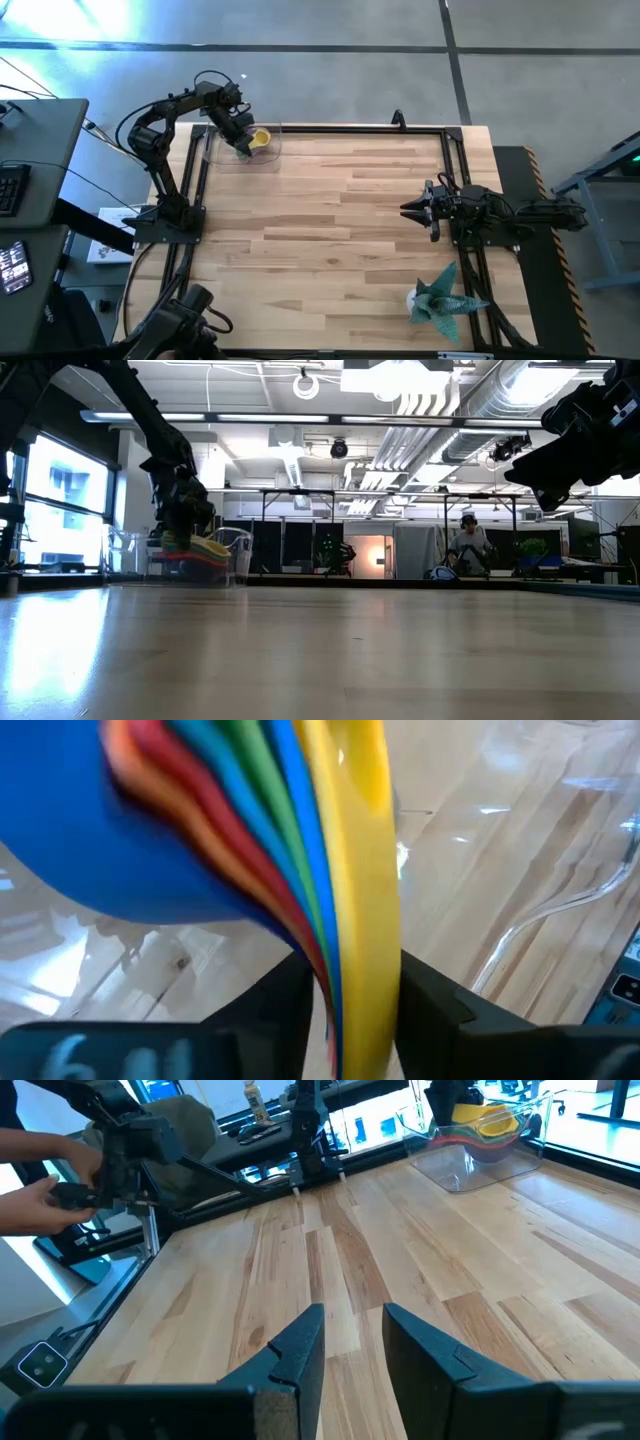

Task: Nest measuring cups in basket
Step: Put the stacked measuring cups into the transparent bin

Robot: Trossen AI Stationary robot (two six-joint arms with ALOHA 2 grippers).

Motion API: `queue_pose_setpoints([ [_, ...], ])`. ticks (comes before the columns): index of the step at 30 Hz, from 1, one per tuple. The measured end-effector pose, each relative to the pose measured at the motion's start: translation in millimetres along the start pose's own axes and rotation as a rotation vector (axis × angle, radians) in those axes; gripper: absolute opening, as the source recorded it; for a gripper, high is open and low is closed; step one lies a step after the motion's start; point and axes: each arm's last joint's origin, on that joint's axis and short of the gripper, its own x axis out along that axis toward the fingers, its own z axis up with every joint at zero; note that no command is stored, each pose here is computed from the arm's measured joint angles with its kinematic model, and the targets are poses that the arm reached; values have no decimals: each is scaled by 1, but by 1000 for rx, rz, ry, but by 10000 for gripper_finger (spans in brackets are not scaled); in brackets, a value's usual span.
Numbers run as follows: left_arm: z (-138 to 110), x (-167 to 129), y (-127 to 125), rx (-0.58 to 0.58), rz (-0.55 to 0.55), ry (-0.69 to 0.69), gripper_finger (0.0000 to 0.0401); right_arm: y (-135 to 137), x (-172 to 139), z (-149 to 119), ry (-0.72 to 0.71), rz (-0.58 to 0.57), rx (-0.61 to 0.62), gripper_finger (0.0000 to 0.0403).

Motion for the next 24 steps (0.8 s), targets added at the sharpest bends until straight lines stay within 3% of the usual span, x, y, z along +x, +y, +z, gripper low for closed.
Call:
queue_pose_setpoints([
  [11, -3, -4, 6, -70, 6, -4, 179, 0, 0, 0, 0, 0, 0, 96],
  [24, -14, -13, 2, -243, -26, 30, 186, 0, 0, 0, 0, 0, 0, 96],
])
